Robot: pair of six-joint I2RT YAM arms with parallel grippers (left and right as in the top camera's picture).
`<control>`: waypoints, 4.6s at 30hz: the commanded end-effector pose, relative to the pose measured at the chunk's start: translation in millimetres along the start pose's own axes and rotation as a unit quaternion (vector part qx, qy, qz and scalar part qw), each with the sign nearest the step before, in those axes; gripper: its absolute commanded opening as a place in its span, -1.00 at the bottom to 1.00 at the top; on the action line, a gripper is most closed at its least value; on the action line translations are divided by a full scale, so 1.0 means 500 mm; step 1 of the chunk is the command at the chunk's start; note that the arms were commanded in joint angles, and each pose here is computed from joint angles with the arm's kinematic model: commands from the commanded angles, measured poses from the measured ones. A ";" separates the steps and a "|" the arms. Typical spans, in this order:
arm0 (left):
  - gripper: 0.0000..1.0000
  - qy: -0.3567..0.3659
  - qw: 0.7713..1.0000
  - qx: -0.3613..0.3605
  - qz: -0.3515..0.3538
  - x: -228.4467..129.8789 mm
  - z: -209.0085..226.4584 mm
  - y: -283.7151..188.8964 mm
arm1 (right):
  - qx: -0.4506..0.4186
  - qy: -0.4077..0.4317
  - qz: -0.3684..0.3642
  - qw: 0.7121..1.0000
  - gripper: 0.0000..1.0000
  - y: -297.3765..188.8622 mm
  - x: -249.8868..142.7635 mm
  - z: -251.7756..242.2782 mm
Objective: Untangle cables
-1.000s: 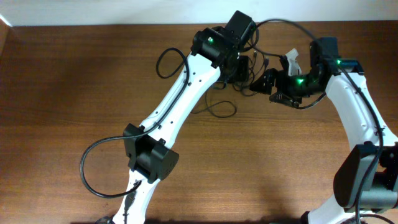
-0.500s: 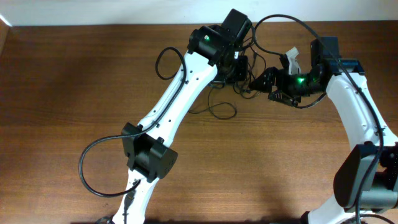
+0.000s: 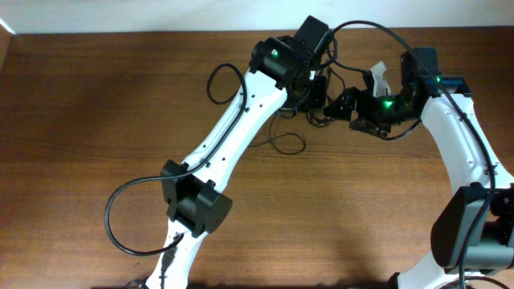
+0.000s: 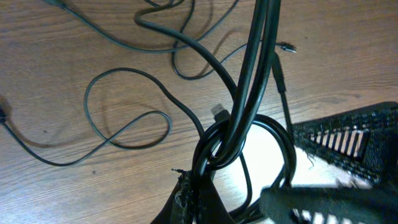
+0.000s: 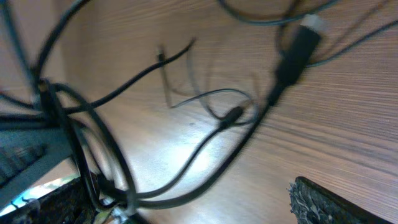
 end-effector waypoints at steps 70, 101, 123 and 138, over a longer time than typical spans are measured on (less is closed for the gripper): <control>-1.00 -0.083 0.796 -0.600 0.027 0.074 0.233 -0.212 | -0.247 0.061 -0.067 0.965 0.97 -0.018 0.010 -0.075; -1.00 -0.188 0.788 -0.586 0.029 0.077 0.343 -0.240 | -0.230 0.053 -0.065 0.969 0.97 -0.016 0.012 -0.070; -0.85 -0.199 0.916 -0.348 -0.027 0.060 0.401 -0.180 | -0.200 0.092 -0.054 0.974 0.97 -0.011 0.004 -0.063; -0.04 -0.127 0.989 -0.058 0.046 0.020 0.287 -0.089 | -0.156 0.074 -0.046 0.984 0.97 -0.007 0.007 -0.050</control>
Point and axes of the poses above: each gripper's point midway between its finger pads, its own y axis out along the fingers, its own z axis along the line the jaws close on, x = y × z, the point moved 10 cm from there along -y, back along the fingers, and after that the axes turned 7 degrees about y, right-handed, at the moved point
